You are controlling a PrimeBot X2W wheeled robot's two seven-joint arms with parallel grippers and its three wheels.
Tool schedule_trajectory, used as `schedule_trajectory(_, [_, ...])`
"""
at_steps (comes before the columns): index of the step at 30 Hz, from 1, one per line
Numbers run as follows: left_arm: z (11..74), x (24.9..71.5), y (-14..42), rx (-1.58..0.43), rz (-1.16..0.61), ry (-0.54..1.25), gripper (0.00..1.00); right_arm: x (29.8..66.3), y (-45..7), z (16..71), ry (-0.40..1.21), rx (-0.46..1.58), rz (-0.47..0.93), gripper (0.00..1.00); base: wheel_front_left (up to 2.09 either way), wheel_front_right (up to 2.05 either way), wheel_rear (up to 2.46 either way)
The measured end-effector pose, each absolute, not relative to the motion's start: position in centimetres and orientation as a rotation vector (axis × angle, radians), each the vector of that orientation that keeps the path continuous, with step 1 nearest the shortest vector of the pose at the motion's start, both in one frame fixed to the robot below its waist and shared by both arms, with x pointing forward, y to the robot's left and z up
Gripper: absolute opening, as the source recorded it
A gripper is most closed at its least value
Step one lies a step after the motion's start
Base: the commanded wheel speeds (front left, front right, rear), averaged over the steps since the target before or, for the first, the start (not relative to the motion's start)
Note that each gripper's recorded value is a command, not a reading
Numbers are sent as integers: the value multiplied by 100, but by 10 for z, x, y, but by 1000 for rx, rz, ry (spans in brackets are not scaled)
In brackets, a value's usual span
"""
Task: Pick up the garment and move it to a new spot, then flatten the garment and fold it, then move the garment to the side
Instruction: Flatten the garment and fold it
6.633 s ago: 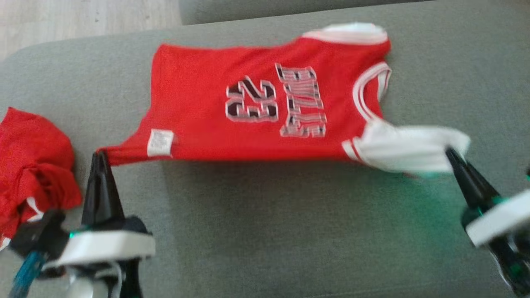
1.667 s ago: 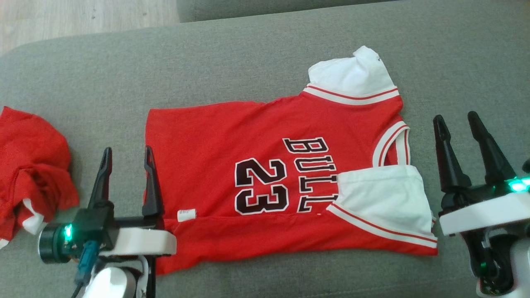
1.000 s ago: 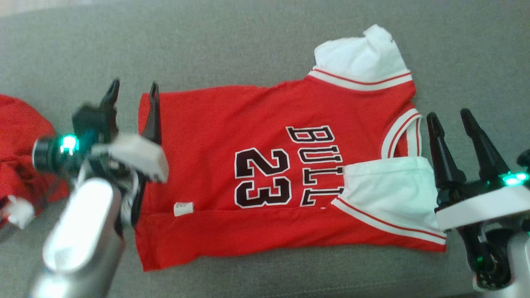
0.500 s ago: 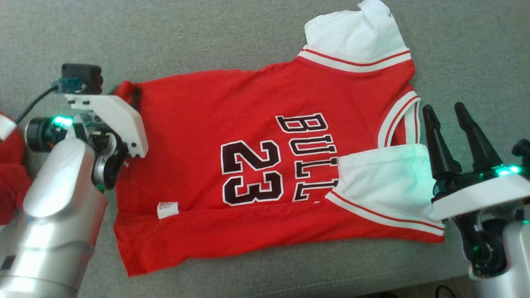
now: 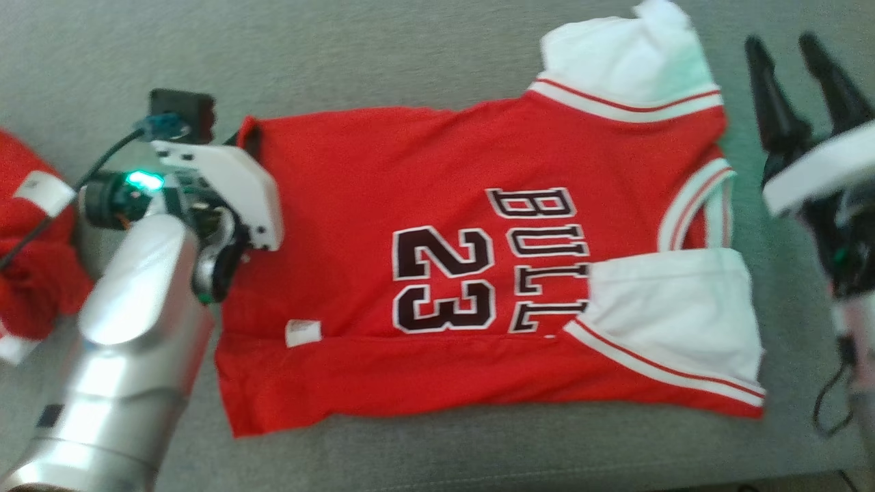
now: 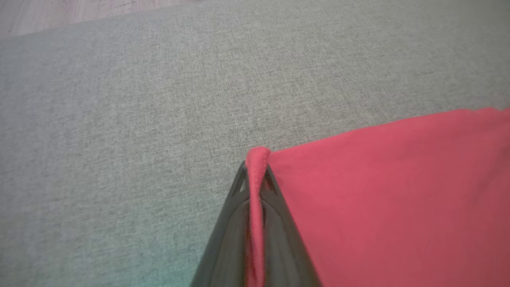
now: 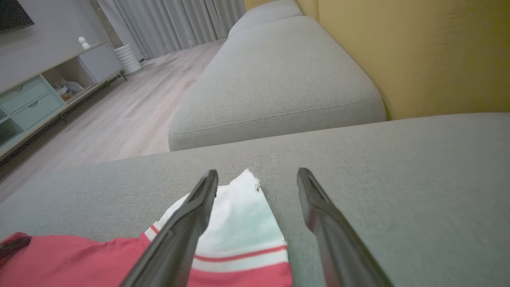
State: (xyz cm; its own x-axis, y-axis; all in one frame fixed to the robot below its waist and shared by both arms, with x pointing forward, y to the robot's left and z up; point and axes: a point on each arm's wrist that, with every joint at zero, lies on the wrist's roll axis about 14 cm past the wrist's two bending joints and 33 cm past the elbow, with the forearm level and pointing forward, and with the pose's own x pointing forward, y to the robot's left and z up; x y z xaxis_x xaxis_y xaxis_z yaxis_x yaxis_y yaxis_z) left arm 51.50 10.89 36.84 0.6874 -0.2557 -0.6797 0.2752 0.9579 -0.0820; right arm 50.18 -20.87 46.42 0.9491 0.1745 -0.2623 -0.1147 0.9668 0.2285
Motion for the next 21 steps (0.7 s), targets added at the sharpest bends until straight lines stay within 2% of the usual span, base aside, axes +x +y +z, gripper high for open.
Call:
schedule_trajectory(8, [373, 519, 108, -8, -284, 712, 0, 565, -184, 435, 456, 170, 236, 100, 0, 0, 0])
schedule_trajectory(11, [371, 520, 110, -25, -278, 701, 0, 573, -179, 408, 581, 145, 247, 100, 0, 0, 0])
schedule_trajectory(16, [367, 521, 112, -50, -271, 696, 0, 565, -179, 364, 781, 78, 254, 100, 0, 0, 0])
schedule_trajectory(18, [365, 521, 112, -53, -268, 694, 0, 567, -179, 360, 814, 72, 256, 100, 0, 0, 0])
schedule_trajectory(19, [365, 522, 112, -56, -267, 689, 0, 571, -179, 363, 811, 74, 258, 83, 0, 0, 0])
schedule_trajectory(20, [365, 522, 112, -65, -266, 686, 0, 574, -179, 365, 804, 78, 258, 0, 0, 0, 0])
schedule_trajectory(21, [364, 522, 112, -69, -266, 684, 0, 576, -178, 366, 801, 82, 258, 0, 0, 0, 0])
